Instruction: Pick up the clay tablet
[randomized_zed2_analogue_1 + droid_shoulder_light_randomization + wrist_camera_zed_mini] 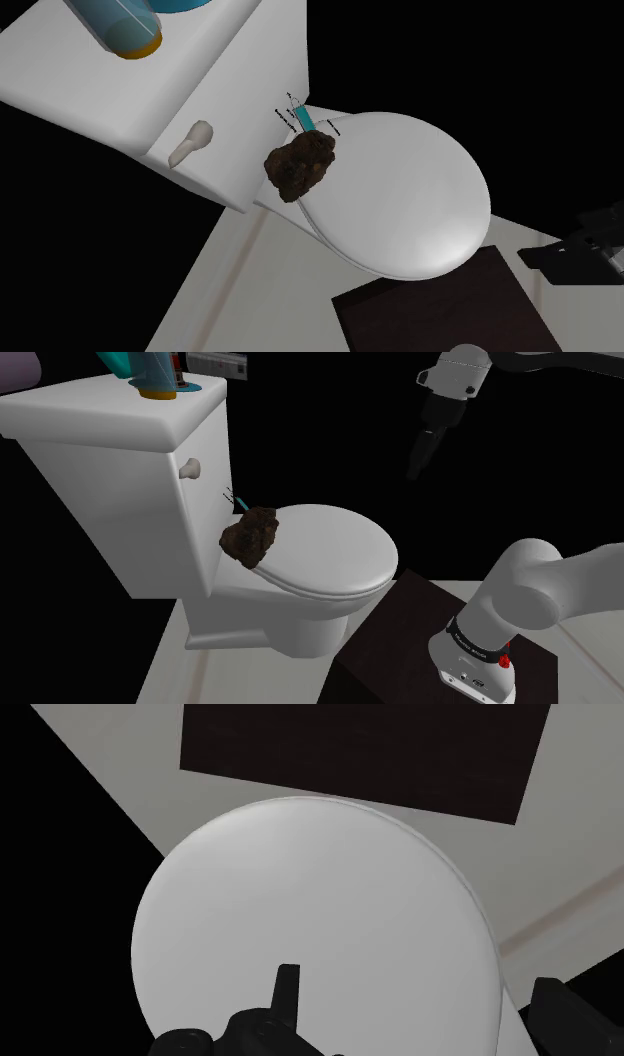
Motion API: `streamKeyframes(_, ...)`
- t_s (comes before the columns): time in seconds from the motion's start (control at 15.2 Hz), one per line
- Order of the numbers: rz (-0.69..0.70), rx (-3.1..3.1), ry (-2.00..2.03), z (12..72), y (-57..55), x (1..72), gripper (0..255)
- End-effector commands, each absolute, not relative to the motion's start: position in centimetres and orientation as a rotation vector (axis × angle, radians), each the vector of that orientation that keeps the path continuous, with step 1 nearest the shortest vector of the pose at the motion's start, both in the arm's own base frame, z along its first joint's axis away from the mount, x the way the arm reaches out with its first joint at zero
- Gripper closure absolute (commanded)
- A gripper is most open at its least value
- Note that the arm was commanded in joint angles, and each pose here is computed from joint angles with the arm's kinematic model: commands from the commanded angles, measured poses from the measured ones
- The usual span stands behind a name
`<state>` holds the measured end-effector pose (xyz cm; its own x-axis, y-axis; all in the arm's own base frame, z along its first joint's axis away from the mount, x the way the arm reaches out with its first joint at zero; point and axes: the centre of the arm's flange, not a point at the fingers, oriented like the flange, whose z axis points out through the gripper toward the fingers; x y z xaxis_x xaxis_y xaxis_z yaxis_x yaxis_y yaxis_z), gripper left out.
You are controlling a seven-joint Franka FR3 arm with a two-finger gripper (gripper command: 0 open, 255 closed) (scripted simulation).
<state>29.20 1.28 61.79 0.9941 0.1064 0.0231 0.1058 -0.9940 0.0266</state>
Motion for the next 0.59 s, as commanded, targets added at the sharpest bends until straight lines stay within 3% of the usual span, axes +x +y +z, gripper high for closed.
streamKeyframes(0.0, 0.038, 3.112, 0.166, 61.8, 1.3, 29.2, 0)
streamKeyframes(0.53, -0.030, 3.296, 0.480, 56.3, -2.6, 39.4, 0)
